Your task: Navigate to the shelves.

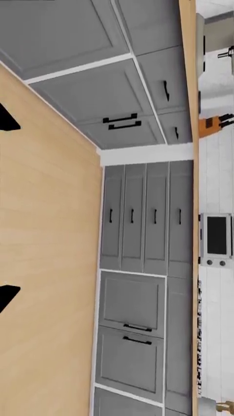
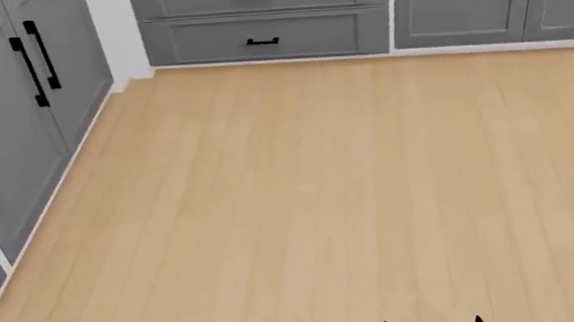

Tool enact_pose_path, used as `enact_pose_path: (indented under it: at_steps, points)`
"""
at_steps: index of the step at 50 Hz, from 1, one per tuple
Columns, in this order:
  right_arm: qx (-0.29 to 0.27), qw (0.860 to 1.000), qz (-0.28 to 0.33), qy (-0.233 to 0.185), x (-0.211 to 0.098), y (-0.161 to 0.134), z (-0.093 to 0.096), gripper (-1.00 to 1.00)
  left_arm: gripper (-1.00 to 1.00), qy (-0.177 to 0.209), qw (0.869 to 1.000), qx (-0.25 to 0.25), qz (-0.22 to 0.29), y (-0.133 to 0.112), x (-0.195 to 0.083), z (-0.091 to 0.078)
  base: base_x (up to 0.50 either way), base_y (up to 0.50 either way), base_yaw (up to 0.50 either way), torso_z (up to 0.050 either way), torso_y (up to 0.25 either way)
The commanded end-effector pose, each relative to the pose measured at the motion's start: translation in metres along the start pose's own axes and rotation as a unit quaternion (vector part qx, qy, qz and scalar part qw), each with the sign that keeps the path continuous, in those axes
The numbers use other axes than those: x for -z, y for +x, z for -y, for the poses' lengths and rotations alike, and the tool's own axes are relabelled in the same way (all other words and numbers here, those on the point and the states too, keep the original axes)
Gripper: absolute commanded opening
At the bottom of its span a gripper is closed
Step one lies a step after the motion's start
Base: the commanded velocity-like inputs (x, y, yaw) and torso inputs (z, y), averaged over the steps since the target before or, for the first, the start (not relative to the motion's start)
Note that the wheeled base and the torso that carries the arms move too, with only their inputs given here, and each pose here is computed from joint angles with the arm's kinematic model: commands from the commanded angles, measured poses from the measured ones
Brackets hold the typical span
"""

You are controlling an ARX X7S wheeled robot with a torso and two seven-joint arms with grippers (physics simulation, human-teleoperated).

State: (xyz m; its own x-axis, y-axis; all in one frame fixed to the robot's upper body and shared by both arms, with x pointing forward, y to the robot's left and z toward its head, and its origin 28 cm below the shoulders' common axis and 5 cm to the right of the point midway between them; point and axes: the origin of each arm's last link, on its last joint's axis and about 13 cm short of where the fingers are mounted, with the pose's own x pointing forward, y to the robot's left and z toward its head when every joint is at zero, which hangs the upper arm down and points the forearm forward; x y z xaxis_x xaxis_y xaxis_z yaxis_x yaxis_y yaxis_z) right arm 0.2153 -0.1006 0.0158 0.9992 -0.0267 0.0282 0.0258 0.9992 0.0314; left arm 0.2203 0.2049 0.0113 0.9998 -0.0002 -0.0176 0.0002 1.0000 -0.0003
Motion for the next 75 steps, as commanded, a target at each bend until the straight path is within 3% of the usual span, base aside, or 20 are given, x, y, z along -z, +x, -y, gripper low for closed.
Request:
enact_pose_path:
  at_steps: [1, 18, 21, 28, 75]
  points:
    - [-0.001, 1.0, -0.001, 0.004, 0.0002, 0.0003, -0.0006, 1.0, 1.0, 0.001, 1.0, 0.0, 0.0, 0.0004, 0.0006, -0.0008, -0.03, 0.25, -0.5, 0.0, 0.0]
    - [0.009, 1.0, 0.007, 0.007, 0.0002, -0.0004, -0.0007, 1.0, 1.0, 0.0, 1.0, 0.0, 0.0, -0.0002, 0.0001, -0.0011, -0.02, 0.24, -0.46, 0.0, 0.0]
    - [0.03, 0.999, 0.003, -0.038, 0.004, 0.0017, -0.0045, 1.0, 1.0, 0.0, 1.0, 0.0, 0.0, -0.0004, 0.0, -0.0012, 0.0, 0.0, 0.0, 0.0, 0.0]
    - [0.005, 1.0, 0.002, -0.019, 0.0017, -0.0017, -0.0026, 1.0, 1.0, 0.0, 1.0, 0.0, 0.0, -0.0004, 0.0, -0.0005, 0.0, 0.0, 0.0, 0.0, 0.0]
    - [0.008, 1.0, 0.0, -0.007, 0.001, -0.0007, -0.0003, 1.0, 1.0, -0.001, 1.0, 0.002, 0.001, 0.0001, 0.0, 0.0002, 0.01, -0.33, 0.0, 0.0, 0.0]
